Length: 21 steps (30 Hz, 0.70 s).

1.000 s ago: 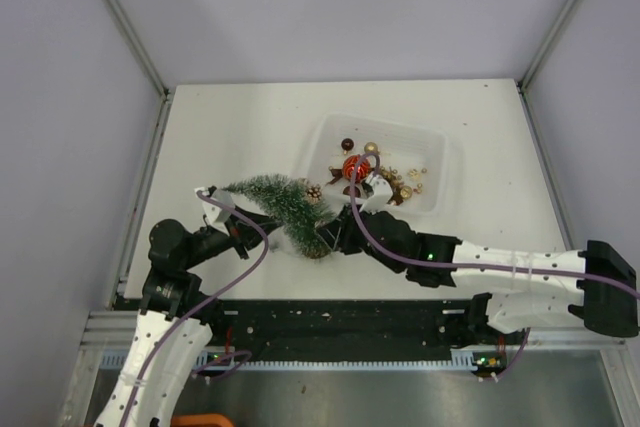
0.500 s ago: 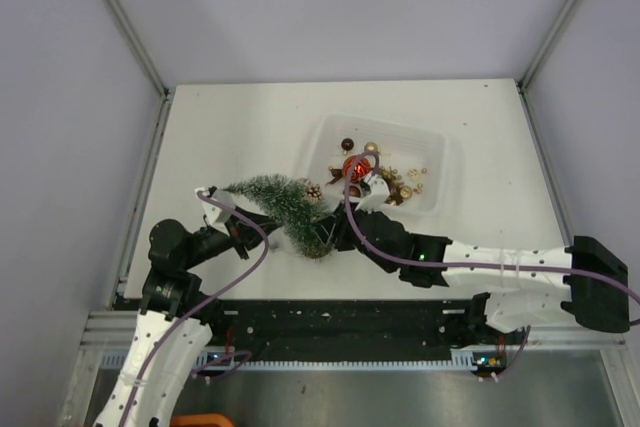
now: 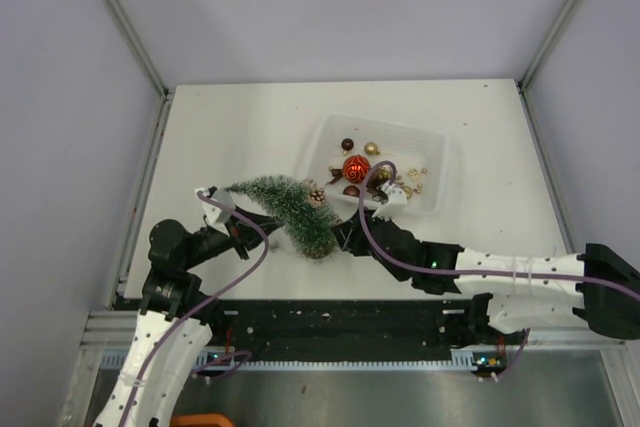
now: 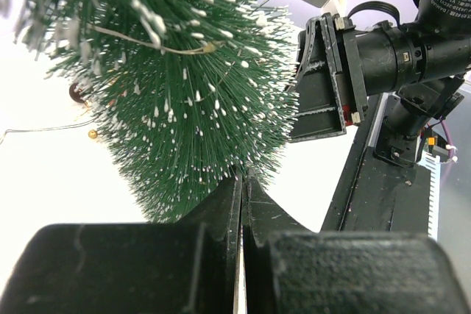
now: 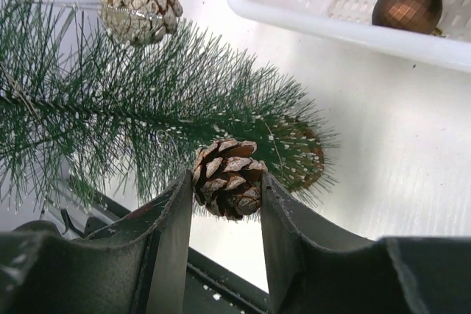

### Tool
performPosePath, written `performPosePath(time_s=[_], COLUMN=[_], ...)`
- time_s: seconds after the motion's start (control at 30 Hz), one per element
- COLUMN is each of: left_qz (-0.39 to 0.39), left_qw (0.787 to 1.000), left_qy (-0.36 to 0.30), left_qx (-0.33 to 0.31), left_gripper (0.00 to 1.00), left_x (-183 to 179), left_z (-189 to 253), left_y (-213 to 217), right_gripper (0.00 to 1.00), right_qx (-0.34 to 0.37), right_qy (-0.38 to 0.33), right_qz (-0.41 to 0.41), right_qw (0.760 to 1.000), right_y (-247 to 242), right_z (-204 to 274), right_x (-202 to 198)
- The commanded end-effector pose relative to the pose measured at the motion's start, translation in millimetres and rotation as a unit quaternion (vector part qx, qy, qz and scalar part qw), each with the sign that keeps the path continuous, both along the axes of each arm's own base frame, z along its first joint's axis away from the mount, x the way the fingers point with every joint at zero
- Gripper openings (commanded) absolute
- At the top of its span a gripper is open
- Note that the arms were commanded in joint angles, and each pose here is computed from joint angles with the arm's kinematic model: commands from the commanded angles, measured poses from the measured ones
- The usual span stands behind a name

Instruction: Decorate the small christmas tree

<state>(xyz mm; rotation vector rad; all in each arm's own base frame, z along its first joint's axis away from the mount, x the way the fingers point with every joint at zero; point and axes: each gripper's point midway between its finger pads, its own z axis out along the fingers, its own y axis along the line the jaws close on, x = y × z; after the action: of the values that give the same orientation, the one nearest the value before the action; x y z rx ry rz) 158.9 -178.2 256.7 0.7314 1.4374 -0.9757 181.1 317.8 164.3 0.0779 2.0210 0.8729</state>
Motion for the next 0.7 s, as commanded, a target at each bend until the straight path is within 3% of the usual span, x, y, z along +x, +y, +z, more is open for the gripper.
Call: performPosePath(time_s=[0.0,0.33,0.67], left_qz=[-0.009,-0.004,0.000], left_qw=[0.999,1.000,1.000], left_qy=[-0.031,-0.030,-0.029], left_qx=[-0.007,-0.007,-0.008], left_gripper=[0.00,0.00,0.00], left_x=[-4.6,-2.4,-0.2], left_z=[18.3,16.5,16.7], left_y=[-1.6,-1.1,-0.9], right_gripper=[0.37,0.37,0.37], right_qx=[0.032,0.079,0.062], right_qy=[-0.036,-0.073,-0.046], right_qz=[-0.033,0.015,0.061], right_qw=[0.998,0.994,0.995], right_y=[-1.9,28.4,35.6], right_z=[36.2,82.2,54.0], right_x=[12.1,0.5,-29.5])
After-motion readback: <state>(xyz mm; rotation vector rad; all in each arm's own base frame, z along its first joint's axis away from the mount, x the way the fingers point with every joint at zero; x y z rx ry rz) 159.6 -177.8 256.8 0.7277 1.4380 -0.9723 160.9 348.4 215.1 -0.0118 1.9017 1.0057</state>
